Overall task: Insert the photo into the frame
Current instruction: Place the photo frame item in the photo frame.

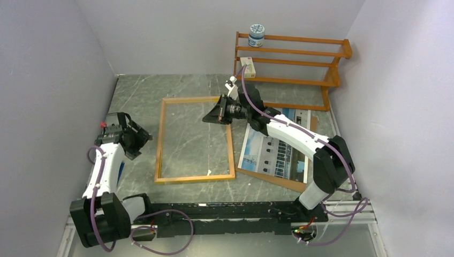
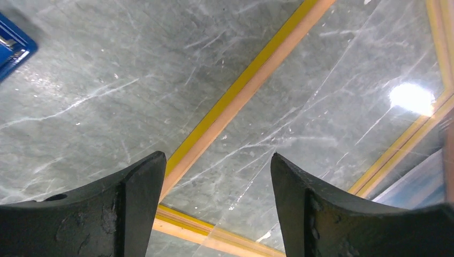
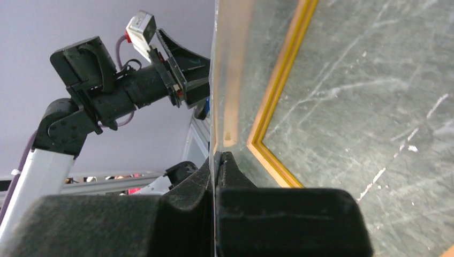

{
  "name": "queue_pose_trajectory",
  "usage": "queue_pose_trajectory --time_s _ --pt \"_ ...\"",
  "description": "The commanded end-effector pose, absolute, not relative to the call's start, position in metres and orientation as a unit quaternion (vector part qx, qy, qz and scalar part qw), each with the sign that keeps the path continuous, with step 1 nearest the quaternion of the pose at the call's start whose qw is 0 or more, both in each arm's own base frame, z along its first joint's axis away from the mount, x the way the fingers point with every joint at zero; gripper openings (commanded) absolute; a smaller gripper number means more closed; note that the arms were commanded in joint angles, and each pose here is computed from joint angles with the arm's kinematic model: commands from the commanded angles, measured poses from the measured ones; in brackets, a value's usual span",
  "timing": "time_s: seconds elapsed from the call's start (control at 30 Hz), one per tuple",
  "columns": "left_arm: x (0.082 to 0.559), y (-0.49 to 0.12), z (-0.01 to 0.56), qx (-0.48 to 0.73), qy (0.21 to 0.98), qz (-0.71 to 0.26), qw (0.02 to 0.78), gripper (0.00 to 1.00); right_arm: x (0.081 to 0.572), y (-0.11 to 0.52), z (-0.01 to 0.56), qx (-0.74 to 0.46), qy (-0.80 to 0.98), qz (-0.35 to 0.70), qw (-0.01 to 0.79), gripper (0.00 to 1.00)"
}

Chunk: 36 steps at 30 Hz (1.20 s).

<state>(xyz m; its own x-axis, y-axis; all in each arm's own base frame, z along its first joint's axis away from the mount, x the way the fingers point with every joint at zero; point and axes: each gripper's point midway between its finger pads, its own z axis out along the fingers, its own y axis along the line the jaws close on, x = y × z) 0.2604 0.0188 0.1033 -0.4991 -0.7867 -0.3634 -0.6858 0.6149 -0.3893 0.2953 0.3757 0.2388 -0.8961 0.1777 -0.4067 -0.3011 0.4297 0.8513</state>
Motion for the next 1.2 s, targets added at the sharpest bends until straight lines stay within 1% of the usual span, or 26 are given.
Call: queue_pose_trajectory --time_s 0.0,0.2,0.37,0.47,0.53,0.83,1.07,1.17 --pt "0.261 0.034 0.130 -0.437 0.847 -0.065 0.296 0.78 0.314 0.389 0.276 -0.047 0.769 0.570 0.285 0.00" --pt "0.265 0.029 0.124 -0.430 0.852 -0.077 0.290 0.79 0.335 0.389 0.200 0.038 0.795 0.555 0.244 0.00" --pt "0.273 0.011 0.108 -0.413 0.859 -0.131 0.273 0.86 0.340 0.382 0.157 0.090 0.807 0.540 0.221 0.00" --pt "0.276 0.005 0.098 -0.410 0.862 -0.146 0.259 0.90 0.340 0.373 0.131 0.118 0.821 0.515 0.217 0.00" --pt "0.278 0.002 0.092 -0.407 0.864 -0.154 0.252 0.92 0.338 0.367 0.117 0.136 0.826 0.504 0.212 0.00" --pt "0.288 -0.003 0.082 -0.398 0.866 -0.175 0.246 0.89 0.326 0.351 0.079 0.166 0.837 0.484 0.196 0.00" --pt "0.289 0.007 0.073 -0.391 0.878 -0.143 0.237 0.88 0.320 0.351 0.077 0.154 0.832 0.496 0.195 0.00" --pt "0.291 0.007 0.074 -0.390 0.877 -0.145 0.240 0.88 0.322 0.354 0.077 0.142 0.832 0.499 0.199 0.00"
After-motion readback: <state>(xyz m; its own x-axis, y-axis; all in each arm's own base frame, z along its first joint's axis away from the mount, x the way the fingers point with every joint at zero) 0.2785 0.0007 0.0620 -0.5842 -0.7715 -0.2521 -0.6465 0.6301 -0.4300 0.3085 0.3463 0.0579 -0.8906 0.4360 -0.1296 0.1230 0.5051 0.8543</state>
